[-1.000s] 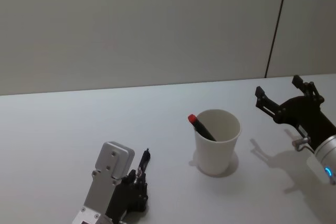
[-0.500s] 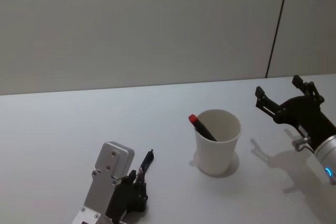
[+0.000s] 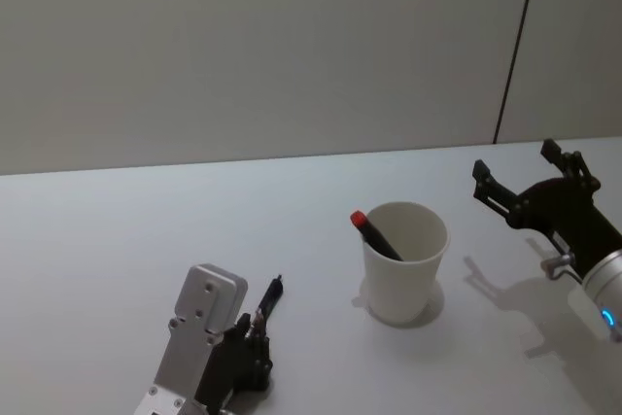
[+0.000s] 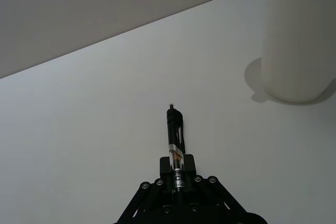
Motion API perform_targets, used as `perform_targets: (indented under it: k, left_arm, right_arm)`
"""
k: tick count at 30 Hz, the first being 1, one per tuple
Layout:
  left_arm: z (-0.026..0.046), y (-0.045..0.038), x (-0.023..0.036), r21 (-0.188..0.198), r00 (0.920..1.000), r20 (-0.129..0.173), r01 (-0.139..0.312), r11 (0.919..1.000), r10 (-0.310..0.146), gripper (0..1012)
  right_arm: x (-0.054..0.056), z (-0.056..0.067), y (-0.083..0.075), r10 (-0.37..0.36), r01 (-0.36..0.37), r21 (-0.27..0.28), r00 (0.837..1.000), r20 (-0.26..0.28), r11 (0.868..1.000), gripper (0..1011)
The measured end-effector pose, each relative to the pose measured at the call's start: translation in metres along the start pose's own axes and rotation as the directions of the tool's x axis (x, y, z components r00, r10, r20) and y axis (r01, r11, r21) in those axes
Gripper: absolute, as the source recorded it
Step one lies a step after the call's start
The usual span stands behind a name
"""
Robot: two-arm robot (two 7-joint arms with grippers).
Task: Place the pen into the pen holder.
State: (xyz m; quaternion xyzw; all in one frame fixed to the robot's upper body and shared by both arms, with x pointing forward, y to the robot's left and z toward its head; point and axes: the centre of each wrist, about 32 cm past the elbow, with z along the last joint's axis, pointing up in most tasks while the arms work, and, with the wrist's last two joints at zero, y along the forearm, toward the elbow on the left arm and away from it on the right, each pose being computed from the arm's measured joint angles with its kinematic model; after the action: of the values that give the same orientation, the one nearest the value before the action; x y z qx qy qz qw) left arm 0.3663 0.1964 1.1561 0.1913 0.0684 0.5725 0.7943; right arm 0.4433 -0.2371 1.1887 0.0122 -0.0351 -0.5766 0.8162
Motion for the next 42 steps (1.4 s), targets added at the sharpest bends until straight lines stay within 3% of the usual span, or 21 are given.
perform_targets:
  k: [10, 17, 21, 24, 25, 28, 29, 30, 31, 32, 33, 37, 38, 40, 41, 42]
  left_arm:
    - [0.0005, -0.0012, 0.0049, -0.081, 0.9977, 0.021, -0.062, 0.9948, 0.064, 145]
    - [0.0088, -0.0024, 0.0072, -0.184, 0.9954, 0.026, -0.086, 0.9793, 0.092, 145]
    - [0.0136, -0.0039, 0.0087, -0.242, 0.9939, 0.026, -0.097, 0.9655, 0.107, 145]
    - [0.0184, -0.0057, 0.0102, -0.306, 0.9928, 0.021, -0.106, 0.946, 0.118, 145]
    - [0.0184, -0.0057, 0.0102, -0.306, 0.9928, 0.021, -0.106, 0.946, 0.118, 145]
    - [0.0225, -0.0073, 0.0115, -0.353, 0.9924, 0.013, -0.11, 0.9291, 0.123, 145]
    - [0.0252, -0.0083, 0.0125, -0.377, 0.9923, 0.008, -0.112, 0.9193, 0.124, 145]
    - [0.0264, -0.0088, 0.0128, -0.389, 0.9924, 0.005, -0.111, 0.9144, 0.123, 145]
    - [0.0294, -0.01, 0.0137, -0.415, 0.9927, 0.0, -0.11, 0.903, 0.12, 145]
    - [0.0302, -0.0103, 0.0139, -0.426, 0.993, -0.002, -0.108, 0.8983, 0.118, 145]
    - [0.0336, -0.0115, 0.0149, -0.454, 0.9934, -0.007, -0.105, 0.8848, 0.114, 145]
    - [0.0398, -0.0136, 0.0168, -0.5, 0.9948, -0.012, -0.094, 0.8611, 0.101, 145]
    - [0.0435, -0.0149, 0.0178, -0.523, 0.9954, -0.015, -0.088, 0.8479, 0.094, 145]
    - [0.0471, -0.016, 0.0188, -0.548, 0.9963, -0.016, -0.08, 0.833, 0.085, 145]
    - [0.0516, -0.0174, 0.02, -0.57, 0.9969, -0.016, -0.072, 0.8182, 0.076, 145]
    - [0.053, -0.0179, 0.0203, -0.58, 0.9973, -0.016, -0.067, 0.812, 0.072, 145]
  right_arm:
    - [0.0, 0.0, 0.0, 0.0, 0.0, 0.0, 1.0, 0.0, 1.0, 1001]
    - [0.0, 0.0, 0.0, 0.0, 0.0, 0.0, 1.0, 0.0, 1.0, 1001]
    - [0.0, 0.0, 0.0, 0.0, 0.0, 0.0, 1.0, 0.0, 1.0, 1001]
    - [0.0, 0.0, 0.0, 0.0, 0.0, 0.0, 1.0, 0.0, 1.0, 1001]
    - [0.0, 0.0, 0.0, 0.0, 0.0, 0.0, 1.0, 0.0, 1.0, 1001]
    - [0.0, 0.0, 0.0, 0.0, 0.0, 0.0, 1.0, 0.0, 1.0, 1001]
    - [0.0, 0.0, 0.0, 0.0, 0.0, 0.0, 1.0, 0.0, 1.0, 1001]
    - [0.0, 0.0, 0.0, 0.0, 0.0, 0.0, 1.0, 0.0, 1.0, 1001]
    - [0.0, 0.0, 0.0, 0.0, 0.0, 0.0, 1.0, 0.0, 1.0, 1001]
    - [0.0, 0.0, 0.0, 0.0, 0.0, 0.0, 1.0, 0.0, 1.0, 1001]
    - [0.0, 0.0, 0.0, 0.0, 0.0, 0.0, 1.0, 0.0, 1.0, 1001]
    - [0.0, 0.0, 0.0, 0.0, 0.0, 0.0, 1.0, 0.0, 1.0, 1001]
    - [0.0, 0.0, 0.0, 0.0, 0.0, 0.0, 1.0, 0.0, 1.0, 1001]
    - [0.0, 0.0, 0.0, 0.0, 0.0, 0.0, 1.0, 0.0, 1.0, 1001]
    - [0.0, 0.0, 0.0, 0.0, 0.0, 0.0, 1.0, 0.0, 1.0, 1001]
    - [0.0, 0.0, 0.0, 0.0, 0.0, 0.0, 1.0, 0.0, 1.0, 1001]
